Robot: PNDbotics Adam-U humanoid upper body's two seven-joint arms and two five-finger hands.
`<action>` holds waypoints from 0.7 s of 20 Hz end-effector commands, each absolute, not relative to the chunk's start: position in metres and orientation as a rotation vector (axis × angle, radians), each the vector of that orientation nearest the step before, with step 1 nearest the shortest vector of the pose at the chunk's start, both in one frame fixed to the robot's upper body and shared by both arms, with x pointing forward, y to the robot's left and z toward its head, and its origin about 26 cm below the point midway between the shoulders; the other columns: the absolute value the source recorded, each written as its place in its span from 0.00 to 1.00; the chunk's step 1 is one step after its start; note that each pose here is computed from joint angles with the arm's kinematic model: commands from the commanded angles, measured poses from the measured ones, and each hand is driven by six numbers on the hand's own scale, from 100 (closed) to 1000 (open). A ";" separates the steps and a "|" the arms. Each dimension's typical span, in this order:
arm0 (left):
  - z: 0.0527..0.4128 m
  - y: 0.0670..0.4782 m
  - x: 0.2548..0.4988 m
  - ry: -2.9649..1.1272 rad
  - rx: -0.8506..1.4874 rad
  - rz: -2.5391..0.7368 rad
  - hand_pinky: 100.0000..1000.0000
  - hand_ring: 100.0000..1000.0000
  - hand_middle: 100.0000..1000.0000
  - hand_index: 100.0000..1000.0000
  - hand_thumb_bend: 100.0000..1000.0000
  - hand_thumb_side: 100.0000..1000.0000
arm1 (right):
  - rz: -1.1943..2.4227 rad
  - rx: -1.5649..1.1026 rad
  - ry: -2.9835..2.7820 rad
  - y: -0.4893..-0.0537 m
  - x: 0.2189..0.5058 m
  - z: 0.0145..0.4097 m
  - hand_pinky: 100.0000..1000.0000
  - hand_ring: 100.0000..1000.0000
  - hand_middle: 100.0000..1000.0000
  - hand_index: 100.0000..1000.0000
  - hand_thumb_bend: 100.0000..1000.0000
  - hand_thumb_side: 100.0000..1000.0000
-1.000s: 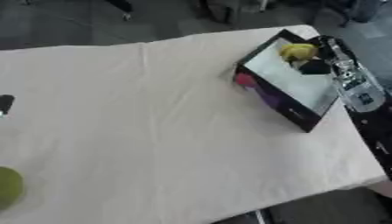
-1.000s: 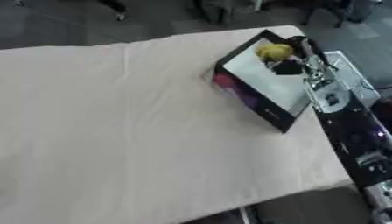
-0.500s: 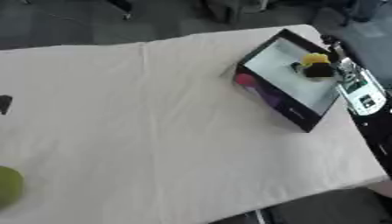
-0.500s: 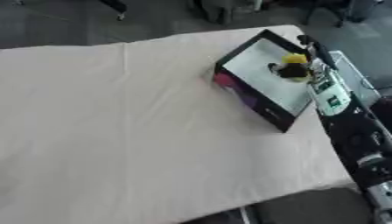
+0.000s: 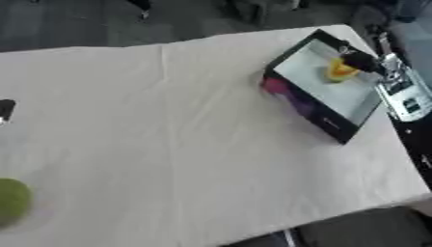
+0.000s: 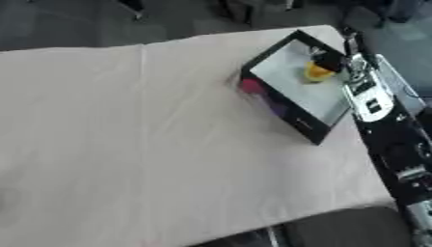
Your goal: Pick up the objects with one hand, pass them to the other hand, and then place them into the box on the other side of the table.
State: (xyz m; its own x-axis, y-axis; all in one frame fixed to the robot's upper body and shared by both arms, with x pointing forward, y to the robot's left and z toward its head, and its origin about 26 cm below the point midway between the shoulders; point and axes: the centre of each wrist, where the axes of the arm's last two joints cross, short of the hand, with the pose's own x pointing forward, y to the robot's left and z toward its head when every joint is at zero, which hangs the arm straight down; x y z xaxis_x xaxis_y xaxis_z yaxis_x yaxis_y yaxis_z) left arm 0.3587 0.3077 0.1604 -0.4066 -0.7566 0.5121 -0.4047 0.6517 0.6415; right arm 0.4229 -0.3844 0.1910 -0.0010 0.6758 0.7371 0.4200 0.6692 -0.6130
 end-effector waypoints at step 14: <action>0.209 0.374 0.363 -1.762 1.084 -0.592 0.76 0.59 0.61 0.81 0.56 0.35 | 0.154 -0.596 -1.991 -0.332 0.418 0.242 1.00 0.91 0.84 0.88 0.00 0.15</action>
State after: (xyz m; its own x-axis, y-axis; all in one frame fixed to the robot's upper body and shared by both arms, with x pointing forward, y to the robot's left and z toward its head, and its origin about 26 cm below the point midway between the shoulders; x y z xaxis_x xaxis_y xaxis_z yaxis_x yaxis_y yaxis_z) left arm 0.3649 0.3606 0.1897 -0.1739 -0.8457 0.5046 -0.3877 0.5298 0.7543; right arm 0.4201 -0.3326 0.2250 -0.3244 0.4772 0.8167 0.3354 0.8654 -0.3724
